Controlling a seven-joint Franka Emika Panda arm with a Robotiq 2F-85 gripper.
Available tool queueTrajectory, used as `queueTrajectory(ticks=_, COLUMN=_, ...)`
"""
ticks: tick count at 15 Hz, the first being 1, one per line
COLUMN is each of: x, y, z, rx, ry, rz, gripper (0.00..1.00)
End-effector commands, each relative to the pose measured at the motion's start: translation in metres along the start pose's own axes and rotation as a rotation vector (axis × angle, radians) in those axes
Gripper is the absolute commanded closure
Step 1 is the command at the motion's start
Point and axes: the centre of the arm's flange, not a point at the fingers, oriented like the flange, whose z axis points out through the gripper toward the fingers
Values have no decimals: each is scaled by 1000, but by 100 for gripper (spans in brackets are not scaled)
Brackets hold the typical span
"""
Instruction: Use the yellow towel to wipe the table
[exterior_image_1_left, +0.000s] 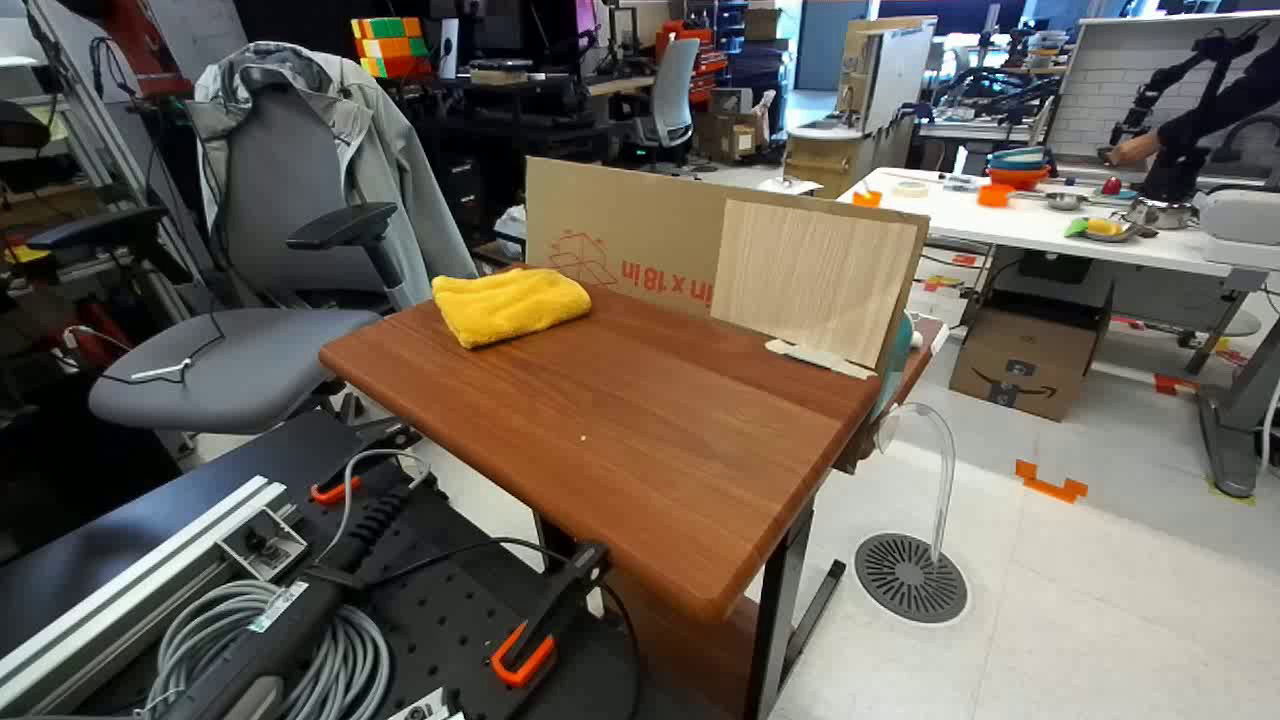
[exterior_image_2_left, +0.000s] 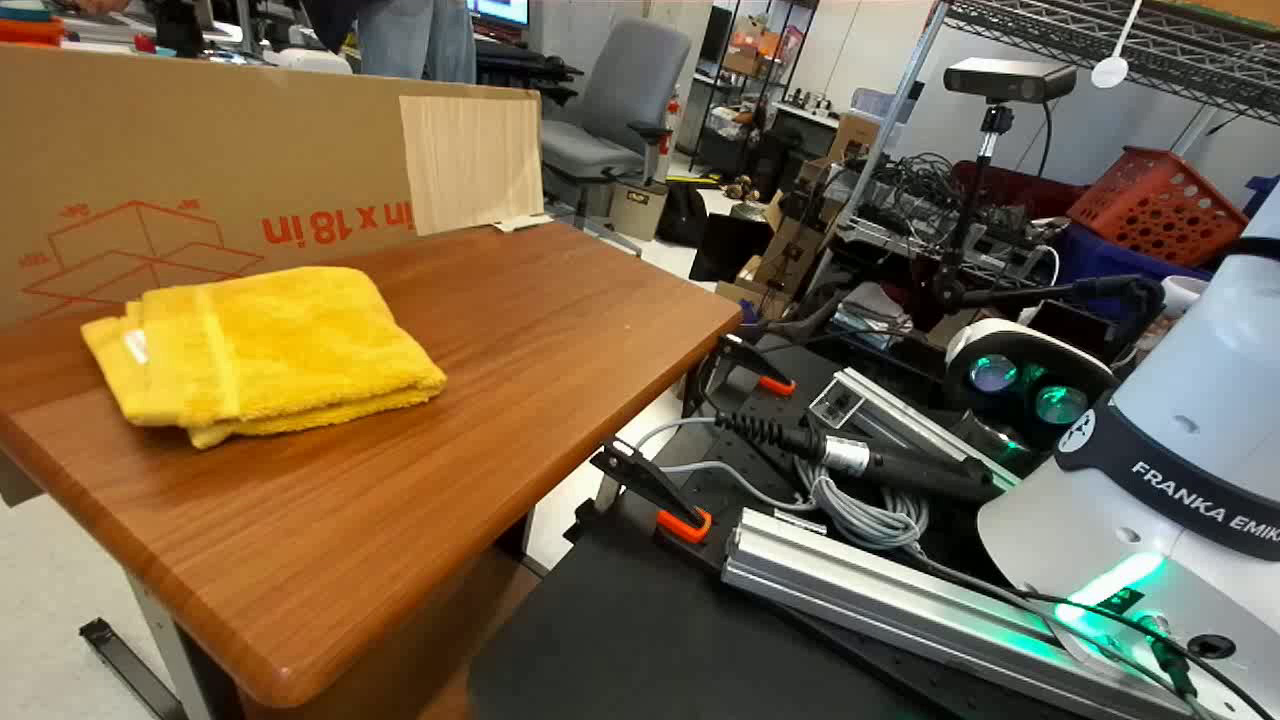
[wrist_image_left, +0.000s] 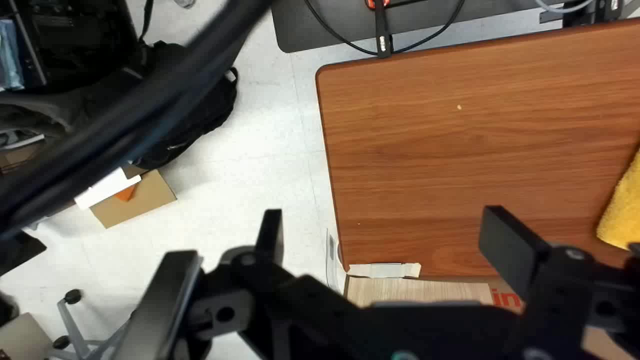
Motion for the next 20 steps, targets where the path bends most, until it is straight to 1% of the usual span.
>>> queueTrajectory(ticks=1, x=0, y=0, z=0, rx=0, ry=1, rz=0, gripper=0)
queueTrajectory(ticks=2, x=11, y=-14, z=6, rx=3, ry=-9, rz=47, gripper=0)
queueTrajectory(ticks=3, x=24, y=-30, z=15, rx=8, ry=18, rz=93, gripper=0)
queueTrajectory(ticks=4, x=32, y=-43, z=20, rx=46, ry=34, rz=112, gripper=0)
queueTrajectory(ticks=5, x=44, y=-64, z=28, rx=116, ry=70, rz=161, gripper=0)
queueTrajectory(ticks=6, x=53, y=-83, z=33, rx=167, ry=71, rz=183, gripper=0)
queueTrajectory(ticks=7, x=63, y=-109, z=39, rx=201, ry=87, rz=200, gripper=0)
queueTrajectory(ticks=10, x=79, y=-179, z=55, rx=281, ry=51, rz=207, gripper=0)
queueTrajectory(ticks=12, x=80, y=-218, z=68, rx=308, ry=12, rz=199, gripper=0)
queueTrajectory(ticks=13, x=80, y=-232, z=75, rx=307, ry=-8, rz=183, gripper=0)
queueTrajectory(ticks=14, x=62, y=-210, z=71, rx=273, ry=8, rz=173, gripper=0)
queueTrajectory(ticks=15, x=62, y=-221, z=77, rx=270, ry=-5, rz=163, gripper=0)
queueTrajectory(ticks=16, x=62, y=-223, z=80, rx=268, ry=-11, rz=160, gripper=0)
queueTrajectory(ticks=20, x=64, y=-214, z=77, rx=270, ry=-3, rz=176, gripper=0)
